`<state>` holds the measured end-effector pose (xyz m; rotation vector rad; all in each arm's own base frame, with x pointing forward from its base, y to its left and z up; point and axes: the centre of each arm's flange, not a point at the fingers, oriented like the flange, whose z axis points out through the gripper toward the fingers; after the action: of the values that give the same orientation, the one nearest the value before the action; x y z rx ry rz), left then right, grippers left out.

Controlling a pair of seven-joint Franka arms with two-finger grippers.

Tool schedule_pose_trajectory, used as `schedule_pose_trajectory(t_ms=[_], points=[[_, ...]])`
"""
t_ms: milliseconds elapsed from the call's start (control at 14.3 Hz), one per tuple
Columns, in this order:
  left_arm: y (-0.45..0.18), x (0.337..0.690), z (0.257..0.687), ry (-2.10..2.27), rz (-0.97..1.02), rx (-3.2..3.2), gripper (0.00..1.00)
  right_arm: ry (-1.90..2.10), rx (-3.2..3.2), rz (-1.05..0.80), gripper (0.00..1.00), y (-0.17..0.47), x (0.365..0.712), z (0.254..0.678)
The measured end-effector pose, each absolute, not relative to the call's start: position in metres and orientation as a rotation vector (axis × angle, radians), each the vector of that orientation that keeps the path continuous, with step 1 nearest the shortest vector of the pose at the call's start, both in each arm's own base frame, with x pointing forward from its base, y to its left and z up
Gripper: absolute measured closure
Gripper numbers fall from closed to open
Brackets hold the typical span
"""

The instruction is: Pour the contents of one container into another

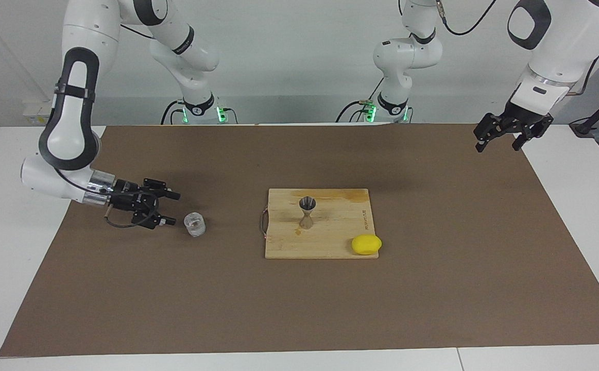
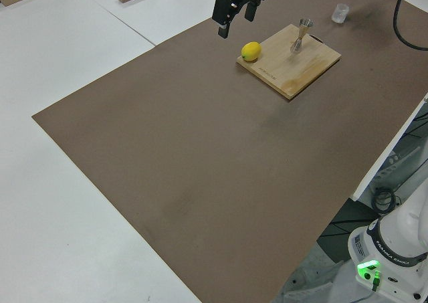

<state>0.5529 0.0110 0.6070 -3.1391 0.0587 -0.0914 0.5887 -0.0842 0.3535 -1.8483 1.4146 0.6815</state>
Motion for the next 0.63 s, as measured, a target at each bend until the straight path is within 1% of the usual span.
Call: schedule_pose_trajectory(t_ms=[279, 488, 627], points=[[0.011, 0.553, 0.607, 0.058, -0.091, -3.139, 0.0, 1.372, -2.172, 0.478, 0.0, -0.067, 0.587, 0.403], [0.011, 0.553, 0.607, 0.058, -0.092, -3.139, 0.0, 1.275, -2.391, 0.291, 0.0, -0.028, 0.595, 0.432], [0.011, 0.553, 0.607, 0.058, -0.092, -3.139, 0.0, 1.18, -2.549, 0.203, 0.0, -0.003, 0.597, 0.446]])
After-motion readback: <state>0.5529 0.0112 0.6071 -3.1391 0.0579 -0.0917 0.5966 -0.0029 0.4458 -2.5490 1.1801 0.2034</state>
